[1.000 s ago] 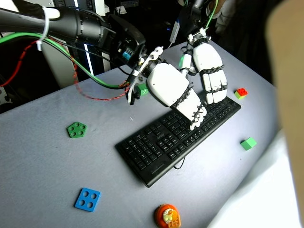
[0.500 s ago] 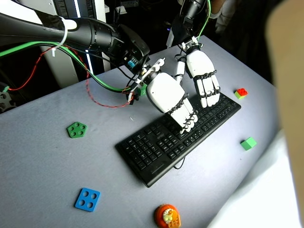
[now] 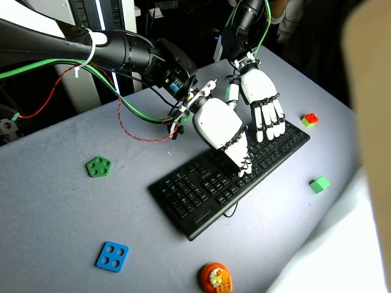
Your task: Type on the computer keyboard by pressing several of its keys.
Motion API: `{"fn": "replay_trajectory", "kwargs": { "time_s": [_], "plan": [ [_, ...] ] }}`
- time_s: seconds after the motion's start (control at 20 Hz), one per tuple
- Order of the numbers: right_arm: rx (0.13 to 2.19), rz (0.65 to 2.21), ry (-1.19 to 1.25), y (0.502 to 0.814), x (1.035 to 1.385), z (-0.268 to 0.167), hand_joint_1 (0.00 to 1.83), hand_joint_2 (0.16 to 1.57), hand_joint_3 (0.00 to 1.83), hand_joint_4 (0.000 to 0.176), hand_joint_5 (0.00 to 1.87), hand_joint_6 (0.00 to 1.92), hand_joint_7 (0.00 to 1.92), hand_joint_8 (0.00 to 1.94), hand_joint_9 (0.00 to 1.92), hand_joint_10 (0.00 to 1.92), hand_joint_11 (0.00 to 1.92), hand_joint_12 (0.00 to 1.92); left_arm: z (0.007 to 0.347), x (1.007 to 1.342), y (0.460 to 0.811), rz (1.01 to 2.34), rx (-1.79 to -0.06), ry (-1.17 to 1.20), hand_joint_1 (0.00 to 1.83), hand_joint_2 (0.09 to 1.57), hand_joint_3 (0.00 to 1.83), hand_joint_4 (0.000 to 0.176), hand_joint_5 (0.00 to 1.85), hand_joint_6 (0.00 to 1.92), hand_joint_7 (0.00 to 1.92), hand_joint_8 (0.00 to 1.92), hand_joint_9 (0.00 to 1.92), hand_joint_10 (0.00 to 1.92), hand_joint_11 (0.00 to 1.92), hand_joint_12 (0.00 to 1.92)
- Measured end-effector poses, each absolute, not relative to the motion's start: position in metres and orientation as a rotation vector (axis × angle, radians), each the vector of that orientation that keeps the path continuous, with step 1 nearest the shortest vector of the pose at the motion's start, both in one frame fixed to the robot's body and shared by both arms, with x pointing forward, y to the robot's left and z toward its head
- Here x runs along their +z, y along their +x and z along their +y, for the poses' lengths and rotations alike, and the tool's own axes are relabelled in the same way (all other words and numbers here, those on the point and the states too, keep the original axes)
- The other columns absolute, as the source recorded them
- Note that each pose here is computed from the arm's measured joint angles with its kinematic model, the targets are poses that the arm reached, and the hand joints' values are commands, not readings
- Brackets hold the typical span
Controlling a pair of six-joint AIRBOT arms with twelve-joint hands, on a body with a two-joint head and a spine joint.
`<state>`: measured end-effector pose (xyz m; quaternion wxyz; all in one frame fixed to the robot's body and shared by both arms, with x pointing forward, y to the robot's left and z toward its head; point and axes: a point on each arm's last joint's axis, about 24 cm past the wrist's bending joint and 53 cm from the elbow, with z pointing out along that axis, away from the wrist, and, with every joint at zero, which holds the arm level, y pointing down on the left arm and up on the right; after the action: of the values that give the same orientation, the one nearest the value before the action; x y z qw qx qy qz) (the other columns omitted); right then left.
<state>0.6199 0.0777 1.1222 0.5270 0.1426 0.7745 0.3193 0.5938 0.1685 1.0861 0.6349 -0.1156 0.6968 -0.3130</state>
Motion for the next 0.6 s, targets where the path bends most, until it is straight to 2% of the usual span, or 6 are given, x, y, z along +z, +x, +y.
{"fn": "replay_trajectory", "kwargs": {
  "time_s": [0.05, 0.15, 0.2, 0.35, 0.45, 0.6],
  "plan": [
    [0.76, 1.845, 0.342, 0.6202, 1.1235, 0.0779, 0.73, 1.31, 0.01, 0.0, 0.6, 0.06, 0.69, 0.01, 0.64, 0.14, 0.0, 1.32, 0.1686, 1.0881, 0.5941, 1.584, -0.717, -0.262, 0.01, 1.33, 0.0, 0.03, 0.29, 0.02, 0.47, 0.0, 0.52, 0.01, 0.0, 1.08],
    [0.751, 1.844, 0.356, 0.619, 1.1224, 0.0778, 0.78, 1.28, 0.0, 0.0, 0.81, 0.14, 0.63, 0.0, 0.47, 0.07, 0.0, 1.41, 0.1685, 1.0856, 0.5937, 1.593, -0.715, -0.259, 0.02, 1.32, 0.0, 0.0, 0.51, 0.05, 0.37, 0.0, 0.35, 0.0, 0.0, 0.97],
    [0.748, 1.846, 0.362, 0.6183, 1.1218, 0.0778, 0.98, 1.22, 0.03, 0.0, 0.8, 1.03, 0.62, 0.01, 0.4, 0.04, 0.0, 1.43, 0.1678, 1.0825, 0.5934, 1.603, -0.715, -0.265, 0.05, 1.32, 0.0, 0.0, 0.65, 0.05, 0.38, 0.0, 0.3, 0.0, 0.0, 0.87],
    [0.747, 1.841, 0.372, 0.6176, 1.123, 0.0787, 0.97, 1.25, 0.01, 0.0, 0.72, 1.37, 0.65, 0.02, 0.42, 0.05, 0.0, 1.26, 0.1685, 1.088, 0.5951, 1.575, -0.719, -0.258, 0.03, 1.32, 0.0, 0.0, 0.73, 0.03, 0.49, 0.02, 0.29, 0.01, 0.0, 0.38],
    [0.745, 1.849, 0.371, 0.6164, 1.1212, 0.0797, 0.77, 1.29, 0.02, 0.0, 0.47, 0.53, 0.75, 0.02, 0.68, 0.28, 0.01, 1.58, 0.1685, 1.0898, 0.5956, 1.568, -0.719, -0.258, 0.06, 1.3, 0.0, 0.0, 0.47, 0.01, 0.64, 0.03, 0.49, 0.05, 0.0, 0.66],
    [0.746, 1.837, 0.368, 0.6189, 1.1249, 0.0799, 0.76, 1.3, 0.0, 0.0, 0.64, 0.32, 0.73, 0.0, 0.38, 0.85, 0.02, 1.73, 0.1684, 1.0889, 0.5956, 1.572, -0.718, -0.257, 0.03, 1.31, 0.0, 0.0, 0.49, 0.04, 0.54, 0.0, 0.5, 0.01, 0.0, 0.98]
  ]
}}
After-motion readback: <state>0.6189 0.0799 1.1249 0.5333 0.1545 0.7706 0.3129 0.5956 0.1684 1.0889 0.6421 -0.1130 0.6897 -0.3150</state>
